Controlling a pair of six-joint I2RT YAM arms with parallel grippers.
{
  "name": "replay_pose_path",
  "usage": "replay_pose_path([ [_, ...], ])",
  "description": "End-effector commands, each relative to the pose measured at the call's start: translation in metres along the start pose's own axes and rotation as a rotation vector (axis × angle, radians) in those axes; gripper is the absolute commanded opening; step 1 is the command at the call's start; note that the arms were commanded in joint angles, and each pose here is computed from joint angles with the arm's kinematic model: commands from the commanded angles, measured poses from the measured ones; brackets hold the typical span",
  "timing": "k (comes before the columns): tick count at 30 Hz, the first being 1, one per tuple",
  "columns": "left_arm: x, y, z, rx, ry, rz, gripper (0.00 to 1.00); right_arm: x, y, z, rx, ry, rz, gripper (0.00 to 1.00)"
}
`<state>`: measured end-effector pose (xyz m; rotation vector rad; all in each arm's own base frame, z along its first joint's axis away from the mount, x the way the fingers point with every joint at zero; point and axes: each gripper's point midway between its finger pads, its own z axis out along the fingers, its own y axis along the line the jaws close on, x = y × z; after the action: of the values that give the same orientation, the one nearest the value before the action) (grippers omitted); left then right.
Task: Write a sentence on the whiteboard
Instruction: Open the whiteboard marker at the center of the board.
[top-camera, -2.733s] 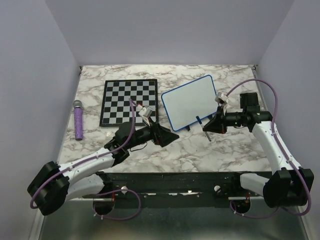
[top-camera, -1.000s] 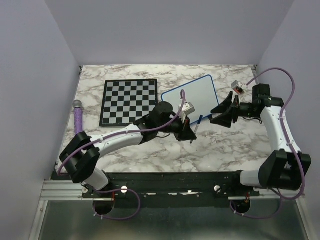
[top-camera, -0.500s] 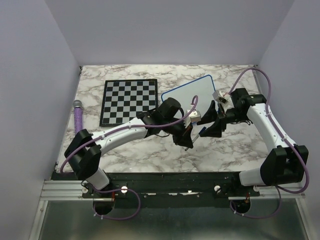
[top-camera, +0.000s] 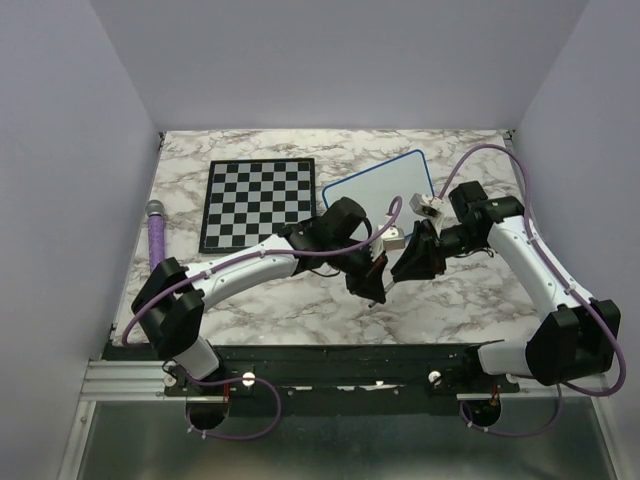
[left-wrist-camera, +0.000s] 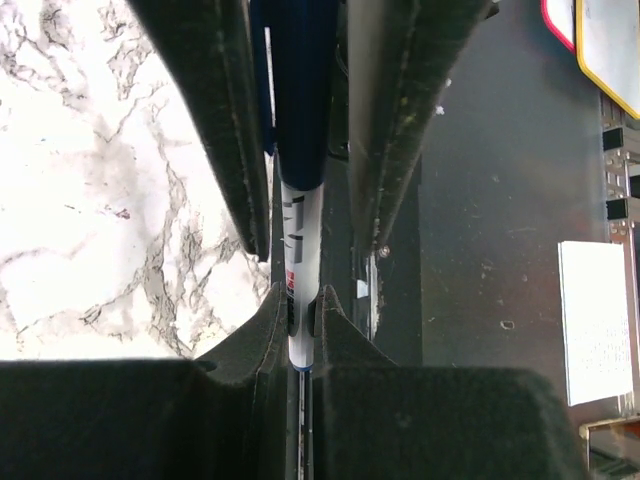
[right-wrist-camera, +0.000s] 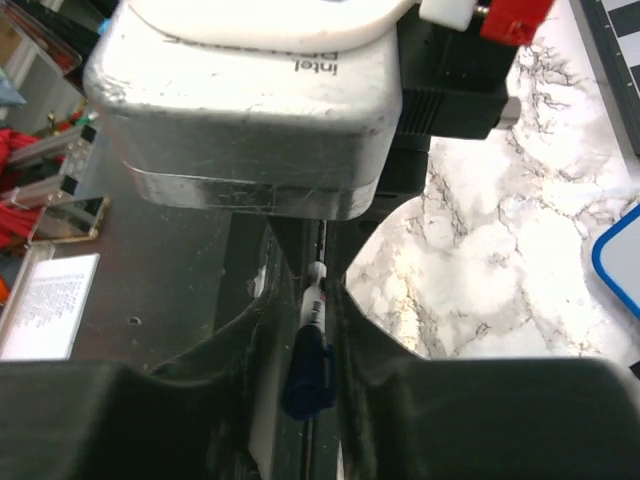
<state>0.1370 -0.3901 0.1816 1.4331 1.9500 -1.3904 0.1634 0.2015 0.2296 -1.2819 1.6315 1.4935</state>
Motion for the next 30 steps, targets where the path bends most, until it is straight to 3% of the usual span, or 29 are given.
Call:
replay_pose_path([
  [1, -0.013, 0.002, -0.004, -0.01, -0.023, 0.031, 0.0, 0.005, 0.005, 0.002, 0.009, 0.039, 0.026, 0.25],
  [12, -0.019, 0.0, -0.013, -0.023, -0.034, 0.046, 0.0, 0.006, 0.002, 0.001, 0.03, 0.055, 0.022, 0.34],
  [16, -0.018, 0.0, -0.015, -0.024, -0.035, 0.045, 0.0, 0.005, 0.004, 0.001, 0.024, 0.051, 0.017, 0.01],
  [19, -0.019, 0.0, -0.016, -0.031, -0.04, 0.038, 0.0, 0.001, 0.008, 0.001, 0.011, 0.038, 0.012, 0.0],
  [22, -0.024, 0.003, -0.023, -0.061, -0.088, 0.021, 0.34, -0.005, 0.012, 0.0, 0.011, 0.025, -0.008, 0.01],
  [23, -0.04, -0.004, -0.033, -0.064, -0.158, 0.037, 0.57, -0.009, 0.014, -0.001, 0.024, 0.022, -0.007, 0.01],
  [25, -0.037, -0.001, -0.044, -0.094, -0.221, 0.012, 0.76, -0.019, 0.01, -0.008, 0.063, -0.007, -0.029, 0.0],
  [26, -0.053, -0.007, -0.052, -0.092, -0.311, 0.02, 0.88, -0.027, 0.011, -0.011, 0.077, -0.023, -0.018, 0.0],
  [27, -0.067, -0.017, -0.071, -0.118, -0.4, 0.051, 0.92, -0.034, 0.012, -0.015, 0.095, -0.039, -0.036, 0.01],
  [28, -0.056, -0.008, -0.076, -0.149, -0.438, 0.023, 0.97, -0.044, 0.013, -0.02, 0.104, -0.071, -0.04, 0.0],
  [30, -0.081, -0.026, -0.105, -0.149, -0.638, 0.058, 0.99, -0.063, 0.017, -0.025, 0.104, -0.111, -0.047, 0.01],
])
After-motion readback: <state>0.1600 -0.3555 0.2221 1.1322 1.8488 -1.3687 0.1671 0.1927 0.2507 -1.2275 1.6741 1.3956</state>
